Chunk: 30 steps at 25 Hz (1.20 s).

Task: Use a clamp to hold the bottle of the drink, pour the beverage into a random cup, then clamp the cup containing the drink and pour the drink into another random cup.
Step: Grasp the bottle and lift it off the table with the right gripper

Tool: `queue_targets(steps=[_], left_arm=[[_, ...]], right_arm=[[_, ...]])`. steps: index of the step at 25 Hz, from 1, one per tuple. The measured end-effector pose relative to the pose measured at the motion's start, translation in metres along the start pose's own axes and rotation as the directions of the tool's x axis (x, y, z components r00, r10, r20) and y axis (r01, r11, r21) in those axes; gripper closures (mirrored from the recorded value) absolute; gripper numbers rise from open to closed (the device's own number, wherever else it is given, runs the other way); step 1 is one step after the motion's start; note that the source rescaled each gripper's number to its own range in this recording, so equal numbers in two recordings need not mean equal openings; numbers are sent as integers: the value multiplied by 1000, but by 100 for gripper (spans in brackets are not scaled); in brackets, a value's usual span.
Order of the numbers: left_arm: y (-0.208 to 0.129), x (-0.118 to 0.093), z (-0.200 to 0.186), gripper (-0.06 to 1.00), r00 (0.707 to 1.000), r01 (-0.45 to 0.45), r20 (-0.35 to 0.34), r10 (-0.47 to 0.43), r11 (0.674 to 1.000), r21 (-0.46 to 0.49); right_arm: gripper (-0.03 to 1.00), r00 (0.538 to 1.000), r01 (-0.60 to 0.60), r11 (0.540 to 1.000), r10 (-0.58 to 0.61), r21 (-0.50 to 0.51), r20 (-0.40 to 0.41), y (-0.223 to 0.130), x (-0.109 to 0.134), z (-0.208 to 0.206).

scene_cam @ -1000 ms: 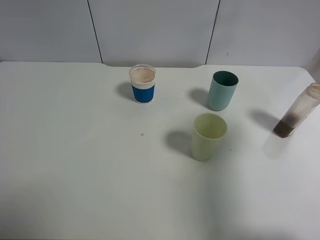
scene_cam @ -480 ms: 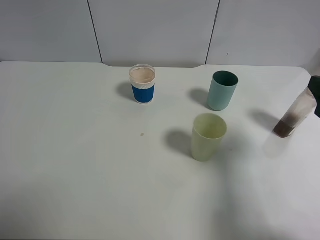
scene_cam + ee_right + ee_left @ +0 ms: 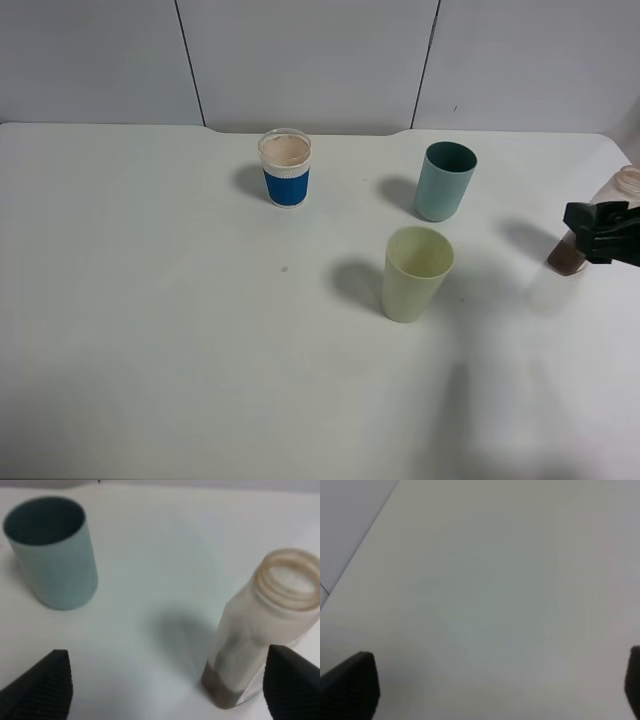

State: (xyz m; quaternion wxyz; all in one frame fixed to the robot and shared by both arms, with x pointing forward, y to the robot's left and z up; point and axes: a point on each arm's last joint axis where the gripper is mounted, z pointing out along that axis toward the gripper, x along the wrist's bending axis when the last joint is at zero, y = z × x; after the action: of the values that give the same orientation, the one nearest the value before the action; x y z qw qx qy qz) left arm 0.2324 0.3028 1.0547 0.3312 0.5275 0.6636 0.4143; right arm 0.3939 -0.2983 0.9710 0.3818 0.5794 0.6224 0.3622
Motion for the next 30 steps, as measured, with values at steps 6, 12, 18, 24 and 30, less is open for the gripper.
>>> queue_targets(steps=[6, 12, 18, 24, 30], left_arm=[[0, 0, 0, -6, 1000, 0, 0, 0, 1000, 0], [0, 0, 0, -6, 1000, 0, 0, 0, 1000, 0], [0, 0, 0, -6, 1000, 0, 0, 0, 1000, 0], [0, 0, 0, -6, 1000, 0, 0, 0, 1000, 0], [0, 0, 0, -6, 1000, 0, 0, 0, 1000, 0]], right_arm=[[36, 1000, -16, 1000, 16, 25, 0, -4, 0, 8], [36, 997, -70, 994, 68, 81, 25, -23, -1, 6], [36, 993, -113, 990, 110, 79, 47, -31, -2, 4], [36, 975, -210, 974, 203, 82, 86, -33, -5, 6], [36, 970, -223, 974, 218, 36, 106, -29, -7, 7]])
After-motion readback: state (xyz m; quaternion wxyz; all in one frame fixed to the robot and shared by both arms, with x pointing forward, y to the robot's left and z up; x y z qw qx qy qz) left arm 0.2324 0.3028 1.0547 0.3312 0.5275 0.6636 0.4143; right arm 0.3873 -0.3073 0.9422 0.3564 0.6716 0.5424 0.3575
